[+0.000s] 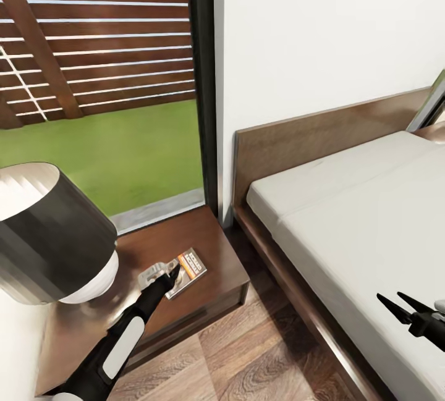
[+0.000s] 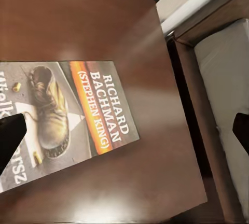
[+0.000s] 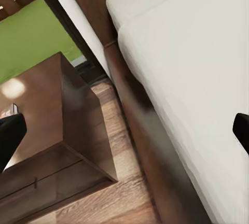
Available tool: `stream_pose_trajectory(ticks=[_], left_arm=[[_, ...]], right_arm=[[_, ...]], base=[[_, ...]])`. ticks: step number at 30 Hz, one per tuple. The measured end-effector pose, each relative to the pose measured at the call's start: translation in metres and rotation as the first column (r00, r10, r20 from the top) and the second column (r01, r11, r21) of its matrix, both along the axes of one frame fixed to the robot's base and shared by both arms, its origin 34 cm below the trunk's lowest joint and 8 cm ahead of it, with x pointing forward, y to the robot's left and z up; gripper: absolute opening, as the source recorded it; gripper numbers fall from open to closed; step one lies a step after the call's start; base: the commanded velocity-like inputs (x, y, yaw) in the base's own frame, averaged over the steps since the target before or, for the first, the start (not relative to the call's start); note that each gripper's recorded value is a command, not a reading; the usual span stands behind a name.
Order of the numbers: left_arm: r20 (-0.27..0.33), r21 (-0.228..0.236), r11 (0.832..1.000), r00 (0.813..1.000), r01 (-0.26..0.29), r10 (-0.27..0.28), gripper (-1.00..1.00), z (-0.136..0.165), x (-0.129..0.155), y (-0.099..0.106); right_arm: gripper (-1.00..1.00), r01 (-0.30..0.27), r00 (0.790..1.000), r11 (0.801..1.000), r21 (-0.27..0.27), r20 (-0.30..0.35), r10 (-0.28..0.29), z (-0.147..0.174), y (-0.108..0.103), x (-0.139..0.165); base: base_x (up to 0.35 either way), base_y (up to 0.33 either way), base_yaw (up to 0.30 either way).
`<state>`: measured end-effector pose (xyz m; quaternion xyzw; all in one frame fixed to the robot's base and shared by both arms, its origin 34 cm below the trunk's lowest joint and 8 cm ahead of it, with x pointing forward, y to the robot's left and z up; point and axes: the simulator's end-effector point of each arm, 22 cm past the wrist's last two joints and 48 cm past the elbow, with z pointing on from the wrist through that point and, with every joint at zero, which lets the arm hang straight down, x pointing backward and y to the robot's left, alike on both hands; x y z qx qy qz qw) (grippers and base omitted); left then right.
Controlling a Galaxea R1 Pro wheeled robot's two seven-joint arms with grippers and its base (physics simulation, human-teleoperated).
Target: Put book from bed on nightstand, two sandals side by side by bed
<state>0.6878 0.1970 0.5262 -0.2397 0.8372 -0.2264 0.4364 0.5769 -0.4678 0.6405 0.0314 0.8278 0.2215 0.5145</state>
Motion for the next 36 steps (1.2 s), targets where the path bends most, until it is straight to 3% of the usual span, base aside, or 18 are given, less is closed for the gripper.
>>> stream_pose_trajectory(ticks=[20, 25, 31, 36], left_arm=[[0.000, 0.005, 1.000, 1.000, 0.020, -0.020, 1.00, 0.029, 0.002, -0.006], [-0.002, 0.009, 0.999, 0.999, 0.042, -0.042, 1.00, 0.038, 0.001, -0.013], [-0.007, 0.014, 0.998, 0.998, 0.069, -0.069, 1.00, 0.046, -0.002, -0.021], [-0.014, 0.017, 0.996, 0.996, 0.091, -0.091, 1.00, 0.053, -0.005, -0.029]], right_arm=[[1.00, 0.008, 1.000, 1.000, 0.012, -0.009, -0.008, 0.020, 0.000, 0.000], [1.00, -0.006, 1.000, 1.000, -0.023, 0.020, 0.007, 0.003, 0.006, -0.010], [1.00, 0.026, 0.998, 0.997, 0.077, -0.060, -0.021, -0.049, 0.030, -0.046], [1.00, 0.009, 0.999, 0.999, 0.035, -0.032, -0.008, -0.055, 0.039, -0.057]], base=[[0.000, 0.000, 0.000], [0.000, 0.000, 0.000], [0.000, 0.000, 0.000], [0.000, 0.000, 0.000]])
